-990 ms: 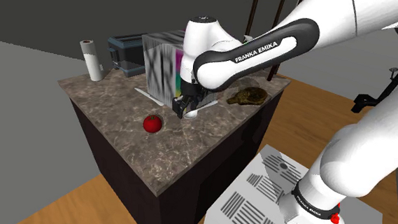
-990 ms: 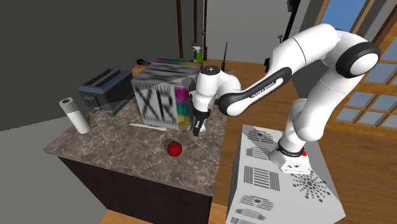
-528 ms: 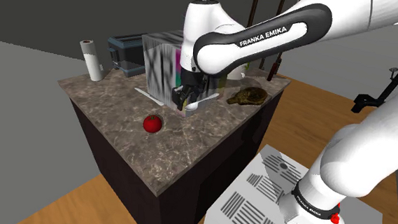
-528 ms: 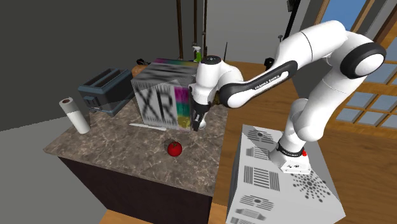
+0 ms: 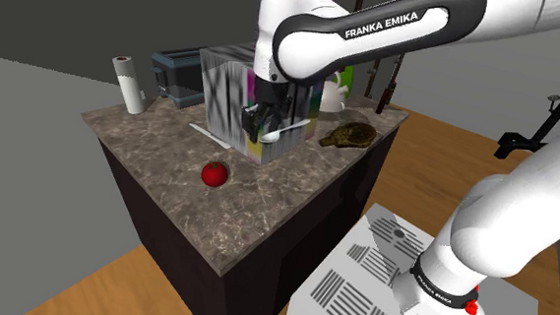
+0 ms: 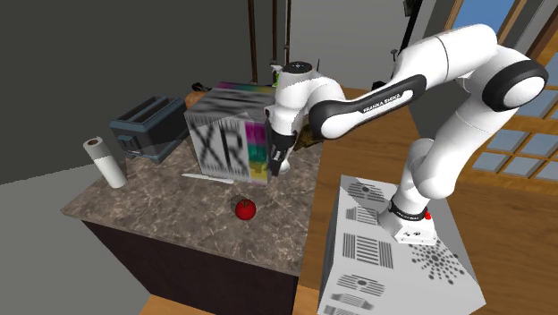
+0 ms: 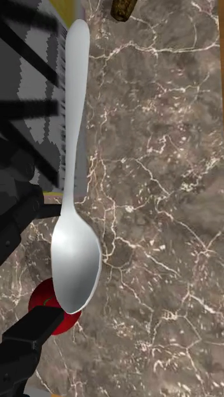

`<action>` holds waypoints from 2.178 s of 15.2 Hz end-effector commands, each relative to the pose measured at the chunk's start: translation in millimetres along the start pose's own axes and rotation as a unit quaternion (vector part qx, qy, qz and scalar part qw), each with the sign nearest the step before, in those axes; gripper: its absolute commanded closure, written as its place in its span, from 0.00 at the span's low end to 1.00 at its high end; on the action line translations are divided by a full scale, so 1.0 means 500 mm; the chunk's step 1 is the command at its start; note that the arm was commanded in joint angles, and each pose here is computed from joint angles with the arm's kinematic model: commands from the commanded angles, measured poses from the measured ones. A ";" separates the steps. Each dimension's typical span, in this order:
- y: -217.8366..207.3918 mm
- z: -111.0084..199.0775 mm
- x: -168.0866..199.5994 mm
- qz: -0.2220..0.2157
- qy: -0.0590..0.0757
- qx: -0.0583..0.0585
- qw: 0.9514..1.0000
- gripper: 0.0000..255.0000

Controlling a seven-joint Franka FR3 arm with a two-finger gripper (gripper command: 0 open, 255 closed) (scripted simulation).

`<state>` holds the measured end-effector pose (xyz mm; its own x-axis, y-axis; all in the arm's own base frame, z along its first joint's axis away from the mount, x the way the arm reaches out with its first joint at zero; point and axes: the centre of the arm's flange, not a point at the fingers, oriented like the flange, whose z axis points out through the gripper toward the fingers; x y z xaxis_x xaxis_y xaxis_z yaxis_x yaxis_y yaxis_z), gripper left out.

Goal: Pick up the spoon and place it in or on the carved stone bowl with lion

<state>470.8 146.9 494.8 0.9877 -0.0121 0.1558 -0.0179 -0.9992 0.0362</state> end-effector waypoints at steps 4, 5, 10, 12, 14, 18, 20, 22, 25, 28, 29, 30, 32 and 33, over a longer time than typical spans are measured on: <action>0.080 -0.020 -0.009 0.000 0.000 0.000 1.000 1.00; 0.106 -0.020 -0.013 0.000 0.000 0.000 1.000 1.00; 0.237 -0.022 -0.033 0.000 0.000 0.000 1.000 1.00; 0.289 -0.023 -0.040 0.000 0.000 0.000 1.000 1.00; 0.341 -0.024 -0.048 0.000 0.000 0.000 1.000 1.00; 0.446 -0.025 -0.064 0.000 0.000 0.000 1.000 1.00; 0.498 -0.026 -0.071 0.000 0.000 0.000 1.000 1.00; 0.550 -0.027 -0.079 0.000 0.000 0.000 1.000 1.00; 0.629 -0.028 -0.091 0.000 0.000 0.000 1.000 1.00; 0.652 -0.007 -0.098 0.000 0.000 0.000 1.000 1.00; 0.651 0.003 -0.099 0.000 0.000 0.000 1.000 1.00; 0.651 0.013 -0.101 0.000 0.000 0.000 1.000 1.00; 0.650 0.034 -0.104 0.000 0.000 0.000 1.000 1.00; 0.650 0.045 -0.106 0.000 0.000 0.000 1.000 1.00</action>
<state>416.2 -178.2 481.6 0.9879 -0.0124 0.1548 -0.0182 -0.9992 0.0360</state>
